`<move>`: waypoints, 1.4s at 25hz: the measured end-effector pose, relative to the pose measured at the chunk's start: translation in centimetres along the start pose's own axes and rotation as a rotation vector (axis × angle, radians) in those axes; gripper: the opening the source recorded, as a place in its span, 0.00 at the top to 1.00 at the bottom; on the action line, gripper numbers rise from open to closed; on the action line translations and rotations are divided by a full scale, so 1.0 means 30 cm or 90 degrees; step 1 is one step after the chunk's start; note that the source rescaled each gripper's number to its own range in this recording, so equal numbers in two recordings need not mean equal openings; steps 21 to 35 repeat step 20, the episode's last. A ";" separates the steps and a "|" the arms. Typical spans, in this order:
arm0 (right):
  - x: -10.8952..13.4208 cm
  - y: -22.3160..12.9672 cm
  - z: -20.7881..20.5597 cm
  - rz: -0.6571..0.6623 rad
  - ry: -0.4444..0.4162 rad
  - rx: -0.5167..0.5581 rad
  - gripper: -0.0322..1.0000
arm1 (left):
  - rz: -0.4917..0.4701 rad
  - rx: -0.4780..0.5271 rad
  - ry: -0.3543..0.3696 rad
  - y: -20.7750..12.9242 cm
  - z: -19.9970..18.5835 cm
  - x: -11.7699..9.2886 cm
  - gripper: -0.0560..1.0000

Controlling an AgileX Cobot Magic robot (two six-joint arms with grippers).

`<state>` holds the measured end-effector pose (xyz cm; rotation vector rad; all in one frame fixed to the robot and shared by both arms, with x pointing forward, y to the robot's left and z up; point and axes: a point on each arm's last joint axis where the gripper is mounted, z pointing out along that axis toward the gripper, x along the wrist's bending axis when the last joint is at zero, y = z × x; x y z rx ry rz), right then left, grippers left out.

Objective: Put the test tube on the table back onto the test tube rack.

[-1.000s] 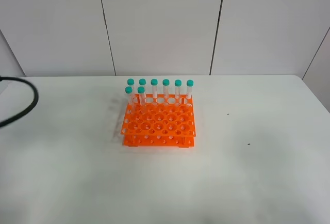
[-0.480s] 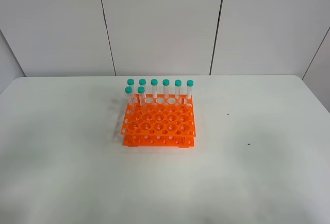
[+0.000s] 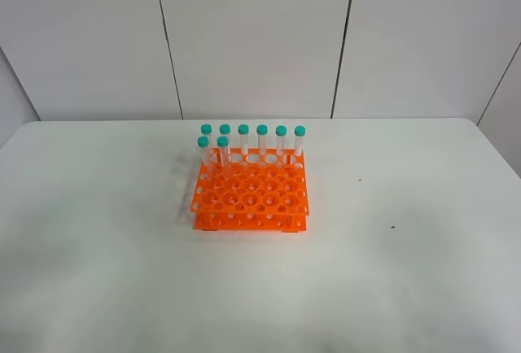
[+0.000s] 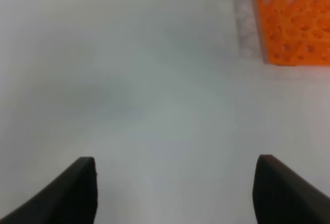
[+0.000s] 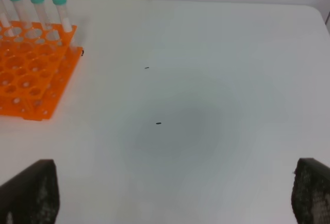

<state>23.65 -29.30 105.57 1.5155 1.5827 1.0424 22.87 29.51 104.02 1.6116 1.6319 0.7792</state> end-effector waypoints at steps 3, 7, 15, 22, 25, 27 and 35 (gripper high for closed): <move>0.000 0.000 0.000 0.000 0.000 0.000 0.00 | 0.000 -0.001 0.000 -0.001 -0.001 0.000 0.00; 0.000 0.000 0.000 0.000 0.000 0.000 0.00 | 0.000 -0.001 0.000 -0.001 -0.001 0.000 0.00; 0.000 0.000 0.000 0.000 0.000 0.000 0.00 | 0.000 -0.001 0.000 -0.001 -0.001 0.000 0.00; 0.000 0.000 0.000 0.000 0.000 0.000 0.00 | 0.000 -0.001 0.000 -0.001 -0.001 0.000 0.00; 0.000 0.000 0.000 0.000 0.000 0.000 0.00 | 0.000 -0.001 0.000 -0.001 -0.001 0.000 0.00; 0.000 0.000 0.000 0.000 0.000 0.000 0.00 | 0.000 -0.001 0.000 -0.001 -0.001 0.000 0.00; 0.000 0.000 0.000 0.000 0.000 0.000 0.00 | 0.000 -0.001 0.000 -0.001 -0.001 0.000 0.00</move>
